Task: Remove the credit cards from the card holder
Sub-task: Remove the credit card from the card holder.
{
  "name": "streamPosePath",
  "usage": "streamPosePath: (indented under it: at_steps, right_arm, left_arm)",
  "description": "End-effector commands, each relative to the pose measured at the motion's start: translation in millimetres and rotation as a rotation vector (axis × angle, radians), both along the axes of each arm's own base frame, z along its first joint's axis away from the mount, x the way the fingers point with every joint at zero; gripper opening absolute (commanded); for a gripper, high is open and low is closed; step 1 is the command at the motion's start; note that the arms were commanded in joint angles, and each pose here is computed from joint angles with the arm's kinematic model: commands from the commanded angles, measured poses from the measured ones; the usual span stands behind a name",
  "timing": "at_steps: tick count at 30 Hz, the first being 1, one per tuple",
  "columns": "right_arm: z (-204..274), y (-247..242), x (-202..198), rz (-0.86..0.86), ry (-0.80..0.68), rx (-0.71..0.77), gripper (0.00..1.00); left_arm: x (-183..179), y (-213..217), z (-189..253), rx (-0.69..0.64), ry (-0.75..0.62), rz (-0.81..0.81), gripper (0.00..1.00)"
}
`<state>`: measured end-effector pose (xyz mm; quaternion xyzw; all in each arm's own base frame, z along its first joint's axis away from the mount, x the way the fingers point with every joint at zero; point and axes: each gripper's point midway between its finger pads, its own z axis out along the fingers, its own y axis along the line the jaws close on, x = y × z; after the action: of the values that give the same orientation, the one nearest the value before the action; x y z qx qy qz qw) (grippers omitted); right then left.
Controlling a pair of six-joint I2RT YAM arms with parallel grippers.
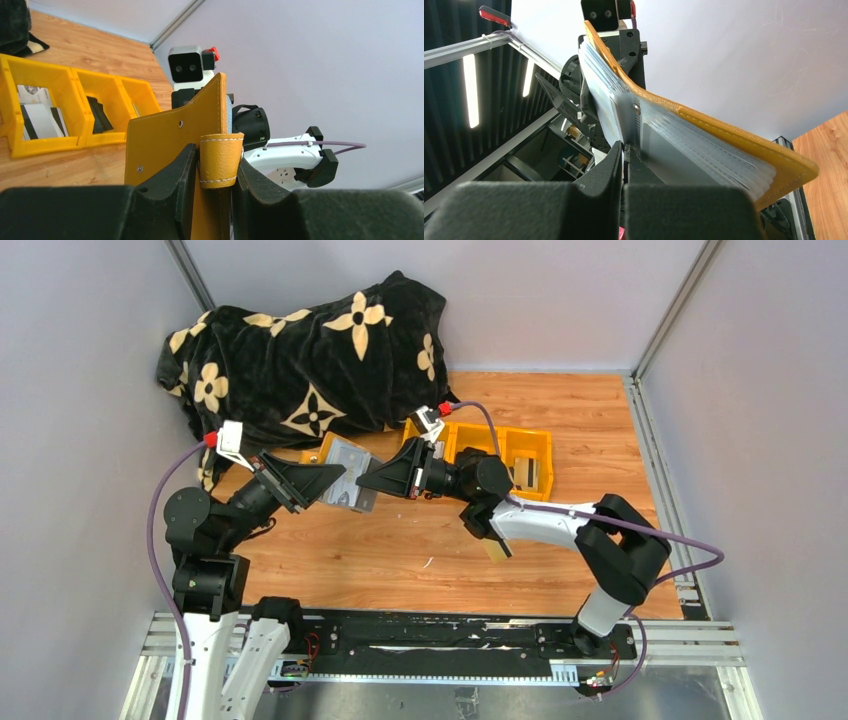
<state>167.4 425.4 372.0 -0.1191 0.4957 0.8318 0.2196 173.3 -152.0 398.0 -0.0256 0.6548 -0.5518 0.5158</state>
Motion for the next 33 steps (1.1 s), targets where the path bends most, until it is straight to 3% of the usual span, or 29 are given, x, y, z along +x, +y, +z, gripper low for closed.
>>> streamPosePath:
  at_steps: [1, 6, 29, 33]
  right_arm:
    - [13, -6, -4, -0.046, -0.039, 0.035, 0.0]
    - [11, -9, -5, -0.062, -0.037, 0.027, 0.0]
    - [-6, -23, -2, -0.13, 0.011, 0.02, 0.0]
    - [-9, -27, -1, -0.147, 0.019, 0.014, 0.0]
  left_arm:
    - [-17, -9, 8, -0.008, -0.025, -0.086, 0.27]
    - [-16, -9, 11, -0.012, -0.028, -0.082, 0.21]
    - [-18, -8, 20, -0.016, -0.041, -0.079, 0.17]
    - [-19, -8, 22, -0.016, -0.048, -0.077, 0.1]
